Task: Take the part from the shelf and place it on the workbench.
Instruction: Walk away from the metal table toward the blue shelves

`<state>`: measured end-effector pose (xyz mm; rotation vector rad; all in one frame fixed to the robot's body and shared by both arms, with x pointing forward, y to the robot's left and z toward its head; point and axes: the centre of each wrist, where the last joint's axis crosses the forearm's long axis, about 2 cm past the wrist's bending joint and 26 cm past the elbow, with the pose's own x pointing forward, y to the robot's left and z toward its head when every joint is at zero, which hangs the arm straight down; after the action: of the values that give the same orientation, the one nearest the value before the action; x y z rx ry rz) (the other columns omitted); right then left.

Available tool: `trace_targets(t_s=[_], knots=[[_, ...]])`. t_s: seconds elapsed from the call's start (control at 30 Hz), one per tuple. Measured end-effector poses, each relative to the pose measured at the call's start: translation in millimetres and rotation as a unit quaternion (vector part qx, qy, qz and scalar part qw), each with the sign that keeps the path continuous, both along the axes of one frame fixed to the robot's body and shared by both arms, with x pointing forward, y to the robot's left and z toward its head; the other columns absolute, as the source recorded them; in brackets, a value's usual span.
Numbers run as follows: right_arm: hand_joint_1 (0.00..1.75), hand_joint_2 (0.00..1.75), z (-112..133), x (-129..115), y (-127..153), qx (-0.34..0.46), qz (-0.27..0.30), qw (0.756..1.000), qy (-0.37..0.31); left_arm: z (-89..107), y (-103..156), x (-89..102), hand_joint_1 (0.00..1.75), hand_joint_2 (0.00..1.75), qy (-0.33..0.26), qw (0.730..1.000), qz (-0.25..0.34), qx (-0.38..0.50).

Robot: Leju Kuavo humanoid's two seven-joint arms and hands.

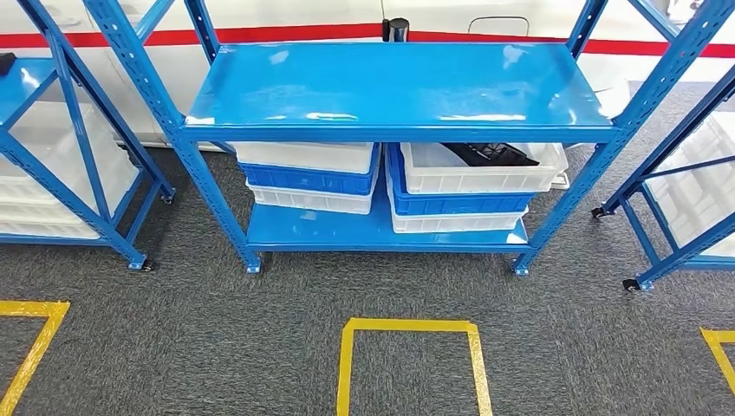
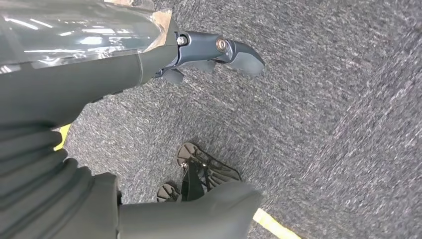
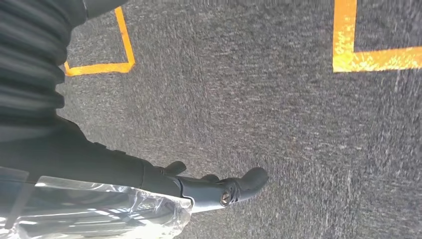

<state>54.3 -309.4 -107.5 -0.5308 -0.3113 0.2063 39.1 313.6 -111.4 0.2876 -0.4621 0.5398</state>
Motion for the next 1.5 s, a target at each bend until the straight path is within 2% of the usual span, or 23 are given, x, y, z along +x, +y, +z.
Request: trace_targets(t_s=[1.37,1.5], knots=[[0.00,1.75,0.0,-1.2,-4.1,-0.004,0.002,1.000,-0.001,-0.2,-3.6,-1.0,0.00,1.75,0.001,1.000,0.000,-0.004],[0.00,0.00,0.0,-0.9,-3.6,-0.002,0.001,1.000,-0.001,-0.3,-3.6,-1.0,0.00,0.00,0.001,1.000,-0.001,-0.005]])
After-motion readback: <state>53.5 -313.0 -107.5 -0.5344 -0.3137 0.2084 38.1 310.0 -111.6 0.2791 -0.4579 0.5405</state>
